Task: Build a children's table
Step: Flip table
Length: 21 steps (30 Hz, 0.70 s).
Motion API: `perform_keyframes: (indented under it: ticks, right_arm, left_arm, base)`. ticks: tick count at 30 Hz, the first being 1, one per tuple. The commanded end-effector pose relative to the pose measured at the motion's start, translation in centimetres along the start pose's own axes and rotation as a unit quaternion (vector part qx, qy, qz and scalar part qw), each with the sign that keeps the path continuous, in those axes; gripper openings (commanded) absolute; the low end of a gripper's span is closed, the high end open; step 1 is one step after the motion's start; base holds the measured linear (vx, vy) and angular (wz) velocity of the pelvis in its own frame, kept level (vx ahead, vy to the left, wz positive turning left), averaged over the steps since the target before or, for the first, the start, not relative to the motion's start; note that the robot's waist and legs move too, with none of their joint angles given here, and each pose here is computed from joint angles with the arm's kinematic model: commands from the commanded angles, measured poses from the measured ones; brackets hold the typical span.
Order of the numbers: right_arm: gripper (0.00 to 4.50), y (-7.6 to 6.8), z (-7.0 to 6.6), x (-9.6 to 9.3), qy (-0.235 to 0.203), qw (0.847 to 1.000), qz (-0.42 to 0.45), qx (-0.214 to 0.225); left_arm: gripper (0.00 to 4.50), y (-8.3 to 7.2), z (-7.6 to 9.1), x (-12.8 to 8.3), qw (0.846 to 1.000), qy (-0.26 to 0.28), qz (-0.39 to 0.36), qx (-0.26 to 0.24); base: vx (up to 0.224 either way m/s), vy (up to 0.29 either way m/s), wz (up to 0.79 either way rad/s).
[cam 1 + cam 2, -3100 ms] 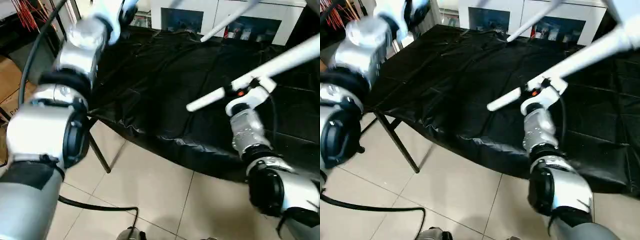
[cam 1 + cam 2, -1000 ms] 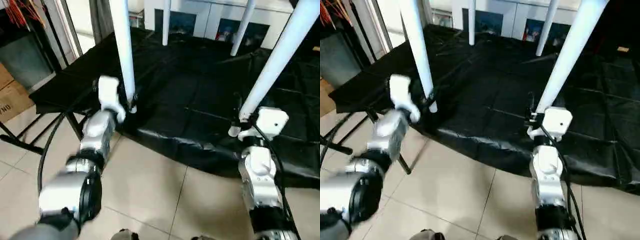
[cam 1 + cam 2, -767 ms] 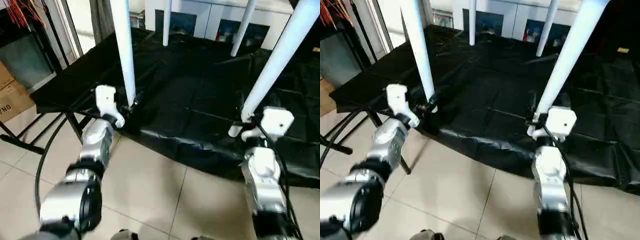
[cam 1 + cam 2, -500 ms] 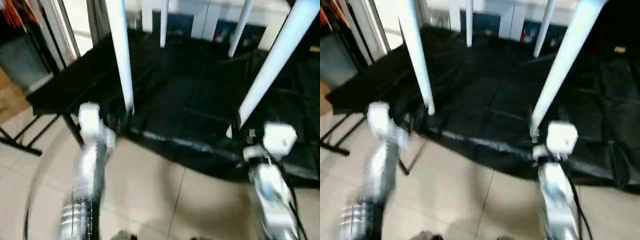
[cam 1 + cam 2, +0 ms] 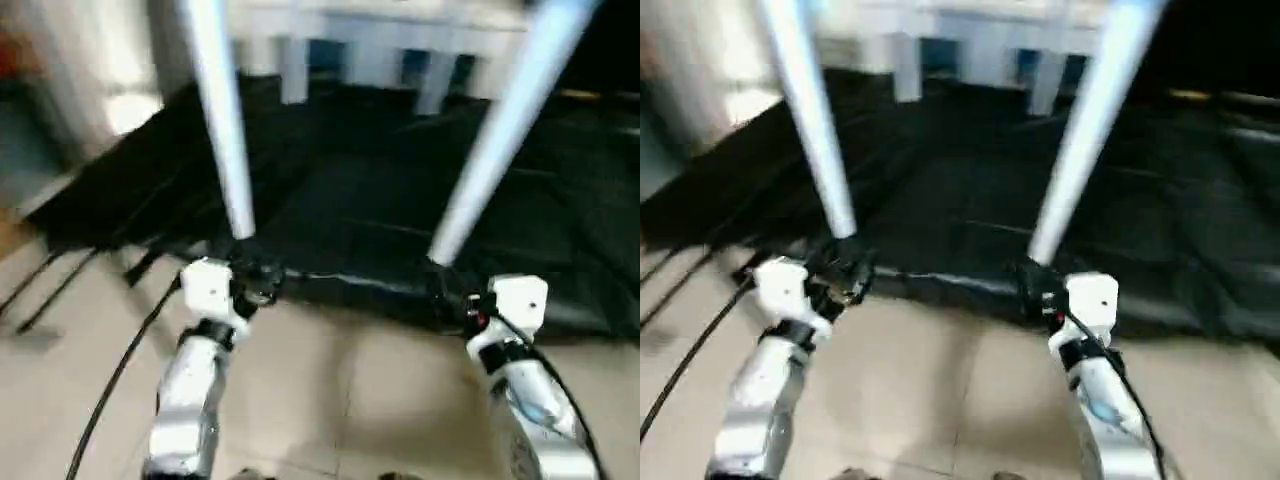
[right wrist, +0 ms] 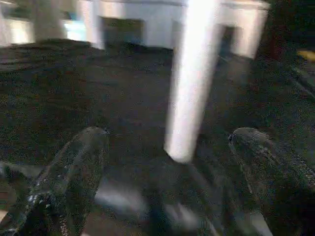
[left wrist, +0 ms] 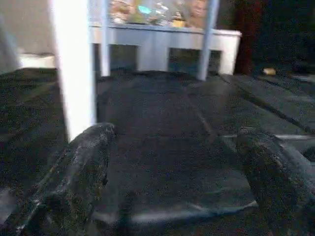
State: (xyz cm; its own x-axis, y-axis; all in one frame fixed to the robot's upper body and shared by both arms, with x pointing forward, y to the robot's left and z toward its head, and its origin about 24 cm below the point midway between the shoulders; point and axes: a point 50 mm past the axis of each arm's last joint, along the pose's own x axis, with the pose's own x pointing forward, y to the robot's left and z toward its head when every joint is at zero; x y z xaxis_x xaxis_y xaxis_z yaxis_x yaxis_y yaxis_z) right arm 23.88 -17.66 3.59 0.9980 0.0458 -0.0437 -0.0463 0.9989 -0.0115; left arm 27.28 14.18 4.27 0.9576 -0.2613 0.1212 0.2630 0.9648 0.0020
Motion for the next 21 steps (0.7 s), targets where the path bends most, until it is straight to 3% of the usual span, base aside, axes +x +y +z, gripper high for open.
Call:
perform_keyframes:
  ticks: [1,5,7,11,12,15,17,19,21]
  right_arm:
    - [4.31,-1.0,0.1,0.4,0.003,1.000,-0.022,-0.002]
    - [4.31,-1.1,-0.5,1.1,0.033,0.999,-0.015,0.008]
    - [4.31,-0.8,-1.0,1.5,0.054,0.999,-0.002,-0.008]
    - [4.31,-0.1,-2.6,2.4,0.105,0.993,0.037,-0.037]
    - [4.31,0.0,-3.4,2.8,0.121,0.991,0.045,-0.046]
    - [4.31,0.0,-4.2,3.8,0.131,0.990,0.053,-0.025]
    - [4.31,0.3,-4.0,4.2,0.120,0.991,0.062,-0.012]
    - [4.31,0.6,-3.3,4.4,0.097,0.992,0.071,-0.026]
    - [4.31,1.3,-2.0,4.6,0.060,0.994,0.094,-0.018]
  left_arm:
    - [4.39,-0.4,0.4,0.4,1.000,-0.002,-0.003,0.011]
    - [4.39,-0.8,0.4,0.7,1.000,0.005,-0.004,-0.013]
    - [4.39,-0.5,0.1,0.9,1.000,0.024,0.014,-0.010]
    - [4.39,0.4,-1.7,0.9,0.993,0.092,0.073,0.005]
    - [4.39,1.2,-3.0,0.4,0.987,0.125,0.104,-0.005]
    - [4.39,2.0,-4.4,-0.3,0.984,0.147,0.092,0.028]
    - [4.39,2.1,-4.4,-0.5,0.986,0.144,0.084,0.027]
    - [4.39,2.2,-3.9,-0.5,0.988,0.127,0.086,0.036]
    - [4.39,1.7,-3.0,-0.5,0.991,0.100,0.081,0.041]
  base:
    - [-0.049,0.132,-0.17]
    - [-0.042,0.055,-0.28]
    - [-0.096,-0.056,-0.38]
    - [-0.125,-0.117,-0.32]
    - [-0.087,-0.071,-0.40]
    - [-0.070,-0.021,-0.31]
    - [0.000,0.000,0.00]
    - [0.000,0.000,0.00]
    - [0.000,0.000,0.00]
